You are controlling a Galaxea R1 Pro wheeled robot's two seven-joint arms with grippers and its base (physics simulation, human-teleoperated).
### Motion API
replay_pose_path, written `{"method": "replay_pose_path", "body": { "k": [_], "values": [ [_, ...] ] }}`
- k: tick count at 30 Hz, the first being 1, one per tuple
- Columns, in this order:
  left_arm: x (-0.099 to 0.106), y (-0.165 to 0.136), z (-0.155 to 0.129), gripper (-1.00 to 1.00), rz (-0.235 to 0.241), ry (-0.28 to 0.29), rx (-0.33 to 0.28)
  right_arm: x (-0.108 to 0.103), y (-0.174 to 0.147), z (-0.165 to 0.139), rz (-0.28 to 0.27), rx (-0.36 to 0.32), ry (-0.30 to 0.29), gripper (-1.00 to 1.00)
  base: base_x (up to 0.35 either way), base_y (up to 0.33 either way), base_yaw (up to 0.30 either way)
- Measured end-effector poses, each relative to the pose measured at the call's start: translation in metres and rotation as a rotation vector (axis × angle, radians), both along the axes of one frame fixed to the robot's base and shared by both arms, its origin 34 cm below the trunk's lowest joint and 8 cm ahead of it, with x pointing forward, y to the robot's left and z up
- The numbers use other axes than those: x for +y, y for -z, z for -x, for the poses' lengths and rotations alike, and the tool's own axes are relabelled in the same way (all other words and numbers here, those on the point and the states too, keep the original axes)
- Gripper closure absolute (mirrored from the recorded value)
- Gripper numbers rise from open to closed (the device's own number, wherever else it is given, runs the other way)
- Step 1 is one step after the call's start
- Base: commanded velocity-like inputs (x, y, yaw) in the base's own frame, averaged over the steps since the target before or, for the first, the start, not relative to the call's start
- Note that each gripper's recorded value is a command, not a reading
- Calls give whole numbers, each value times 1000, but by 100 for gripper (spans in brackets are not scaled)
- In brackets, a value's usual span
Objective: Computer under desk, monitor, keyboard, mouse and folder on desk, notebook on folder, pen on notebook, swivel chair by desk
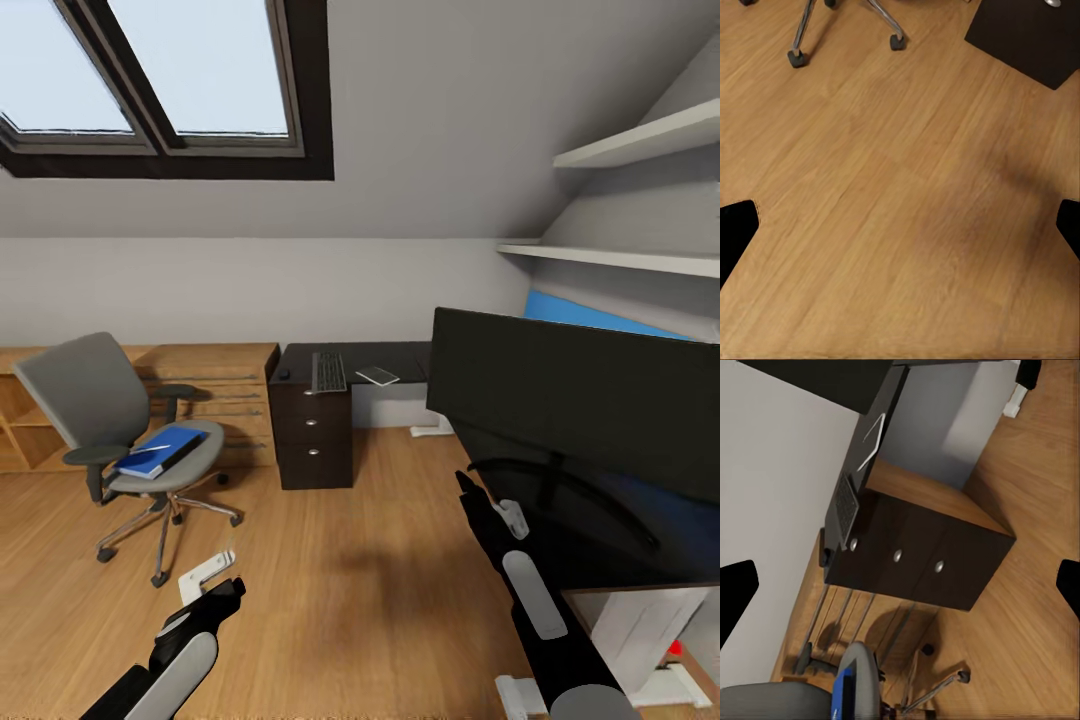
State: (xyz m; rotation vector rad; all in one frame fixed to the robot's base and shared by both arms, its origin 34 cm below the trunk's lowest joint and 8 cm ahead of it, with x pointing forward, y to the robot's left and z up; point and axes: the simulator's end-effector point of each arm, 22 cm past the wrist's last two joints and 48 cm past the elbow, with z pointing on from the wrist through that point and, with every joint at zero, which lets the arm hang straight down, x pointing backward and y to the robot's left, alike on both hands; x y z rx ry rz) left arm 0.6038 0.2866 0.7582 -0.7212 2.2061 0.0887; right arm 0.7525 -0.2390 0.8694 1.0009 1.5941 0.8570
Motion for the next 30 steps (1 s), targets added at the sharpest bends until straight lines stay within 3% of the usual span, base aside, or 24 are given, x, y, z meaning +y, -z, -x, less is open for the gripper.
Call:
{"method": "replay_pose_path", "body": {
  "k": [30],
  "values": [
    [3,4,2,-100,-9,-3,9,-1,-1,0,1,-1,2,-100,-255,-232,0]
  ]
}}
